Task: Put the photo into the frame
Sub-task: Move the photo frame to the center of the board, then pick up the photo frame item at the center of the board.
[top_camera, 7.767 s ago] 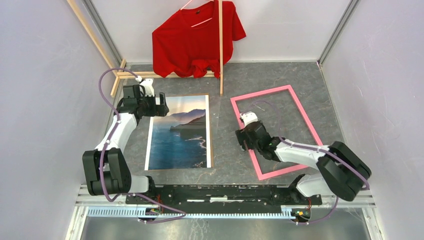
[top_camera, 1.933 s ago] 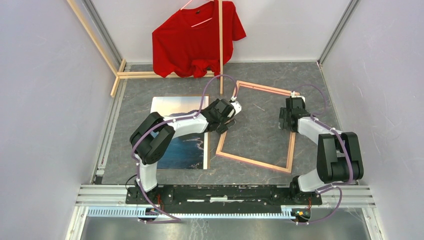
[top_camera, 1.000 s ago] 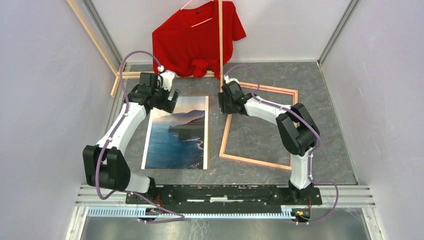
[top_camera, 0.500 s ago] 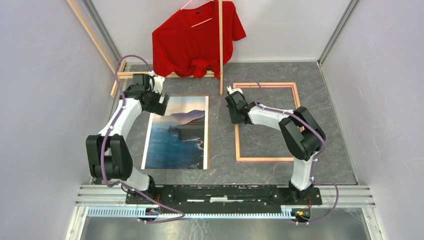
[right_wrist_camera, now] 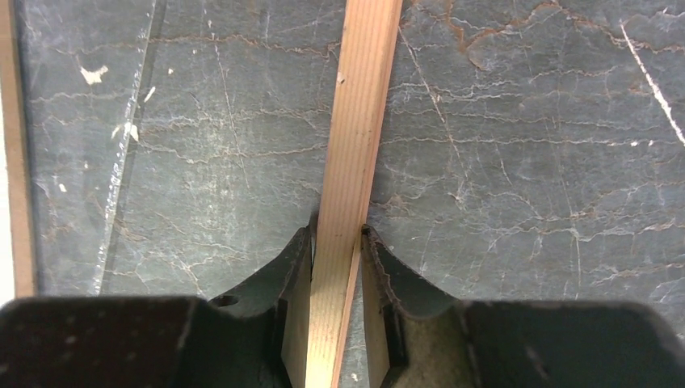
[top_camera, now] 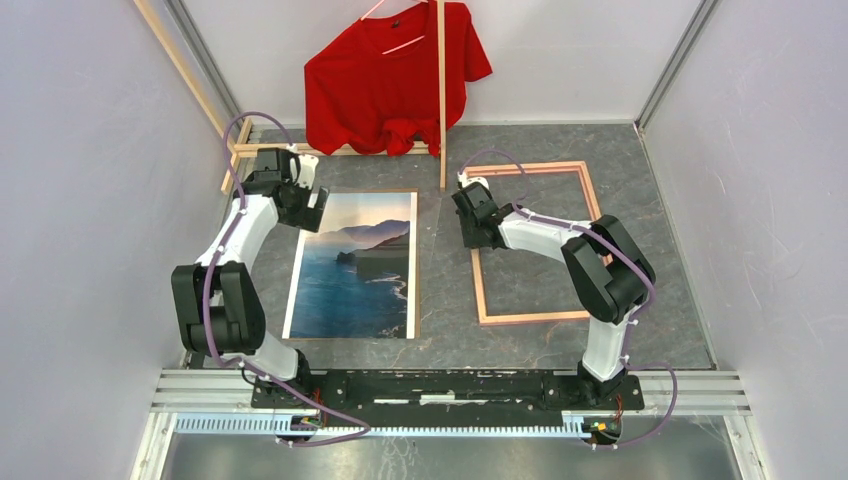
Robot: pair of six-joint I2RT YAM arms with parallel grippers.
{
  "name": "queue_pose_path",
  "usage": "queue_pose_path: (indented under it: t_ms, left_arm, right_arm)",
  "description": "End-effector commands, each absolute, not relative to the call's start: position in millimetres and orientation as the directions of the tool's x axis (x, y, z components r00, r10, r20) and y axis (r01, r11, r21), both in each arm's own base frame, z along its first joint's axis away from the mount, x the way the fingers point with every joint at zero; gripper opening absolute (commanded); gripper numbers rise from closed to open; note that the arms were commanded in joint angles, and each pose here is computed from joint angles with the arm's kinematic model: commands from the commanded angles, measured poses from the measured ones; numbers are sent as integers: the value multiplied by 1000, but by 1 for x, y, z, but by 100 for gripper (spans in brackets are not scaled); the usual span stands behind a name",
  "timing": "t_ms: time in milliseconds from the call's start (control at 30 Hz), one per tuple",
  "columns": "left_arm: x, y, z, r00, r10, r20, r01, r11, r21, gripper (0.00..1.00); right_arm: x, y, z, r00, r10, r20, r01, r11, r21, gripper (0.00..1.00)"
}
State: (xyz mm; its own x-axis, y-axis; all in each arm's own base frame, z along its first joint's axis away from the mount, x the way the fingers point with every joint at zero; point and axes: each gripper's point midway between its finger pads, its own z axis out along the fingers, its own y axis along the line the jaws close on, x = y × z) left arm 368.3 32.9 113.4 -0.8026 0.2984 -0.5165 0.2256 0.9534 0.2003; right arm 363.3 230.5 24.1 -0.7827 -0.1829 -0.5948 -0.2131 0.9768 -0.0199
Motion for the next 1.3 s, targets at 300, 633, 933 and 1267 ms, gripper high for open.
queue_pose_path:
  t_ms: [300,633,933,1267]
  left_arm:
    - [363,37,109,-782,378,-496,290,925,247,100]
    - [368,74,132,-791,324,-520,177,933,313,100]
    - [370,123,108,-844,223,-489,62,944,323,100]
    - [360,110,59,-880,181,-439,71,964,254,99]
  right_arm:
    - [376,262,50,-775,-46,-630,-156,980,120,60]
    - [397,299,132,-652,126,-748,-286,872,396,98]
    - [377,328,106,-741,125,-660,-362,753,549,98]
    - [357,333,49,-818,158,-553,-272,741,614,92]
